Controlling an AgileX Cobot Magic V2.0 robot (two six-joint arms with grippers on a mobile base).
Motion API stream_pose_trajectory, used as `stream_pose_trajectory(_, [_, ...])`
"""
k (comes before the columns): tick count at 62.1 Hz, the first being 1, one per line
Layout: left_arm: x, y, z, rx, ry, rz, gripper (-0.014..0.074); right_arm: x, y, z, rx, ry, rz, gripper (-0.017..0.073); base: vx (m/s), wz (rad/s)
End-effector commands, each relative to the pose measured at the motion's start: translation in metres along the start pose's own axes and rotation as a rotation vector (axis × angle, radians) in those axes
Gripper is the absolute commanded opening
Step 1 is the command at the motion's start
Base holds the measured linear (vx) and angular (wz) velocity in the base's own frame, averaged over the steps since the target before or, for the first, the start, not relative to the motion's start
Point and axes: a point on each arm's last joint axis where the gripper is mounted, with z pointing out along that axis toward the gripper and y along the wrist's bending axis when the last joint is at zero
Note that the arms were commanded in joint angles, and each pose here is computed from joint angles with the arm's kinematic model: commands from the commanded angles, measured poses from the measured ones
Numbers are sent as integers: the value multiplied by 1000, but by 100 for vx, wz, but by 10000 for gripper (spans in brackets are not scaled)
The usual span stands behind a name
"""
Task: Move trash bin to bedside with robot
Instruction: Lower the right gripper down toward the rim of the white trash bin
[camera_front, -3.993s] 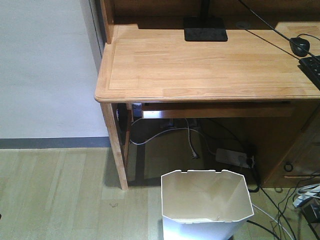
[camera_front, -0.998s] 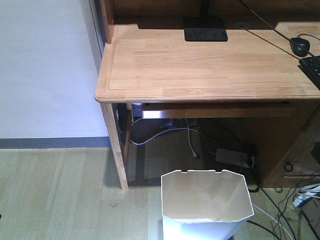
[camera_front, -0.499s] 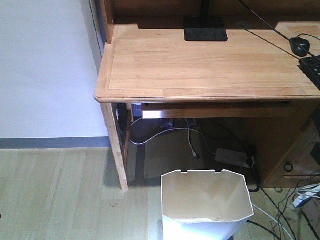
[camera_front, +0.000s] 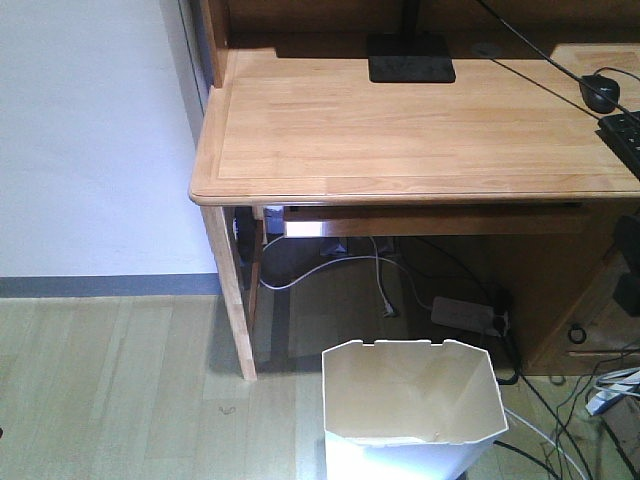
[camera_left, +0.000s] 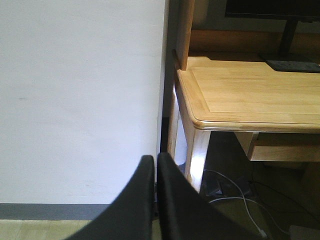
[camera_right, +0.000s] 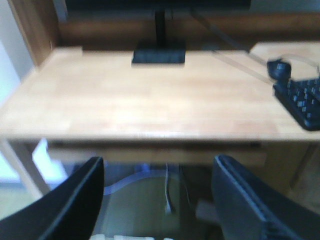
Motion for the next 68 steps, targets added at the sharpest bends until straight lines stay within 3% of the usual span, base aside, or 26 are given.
stream_pose_trajectory(1, [-3, 0, 0, 4, -72, -10, -6, -24, 0, 9, -4, 17, -35, 466, 0, 0])
stream_pose_trajectory(29, [-3, 0, 0, 4, -72, -10, -6, -49, -2, 75, -26, 314, -33, 466, 0, 0])
stream_pose_trajectory(41, [-3, 0, 0, 4, -72, -10, -6, -49, -20, 97, 22, 384, 14, 466, 0, 0])
stream_pose_trajectory(49, [-3, 0, 0, 4, -72, -10, -6, -38, -28, 116, -5, 493, -15, 466, 0, 0])
stream_pose_trajectory(60, [-3, 0, 0, 4, -72, -10, -6, -15, -43, 149, -29, 588, 41, 466, 0, 0])
stream_pose_trajectory(68, [-3, 0, 0, 4, -72, -10, -6, 8, -62, 174, 3, 642, 108, 466, 0, 0])
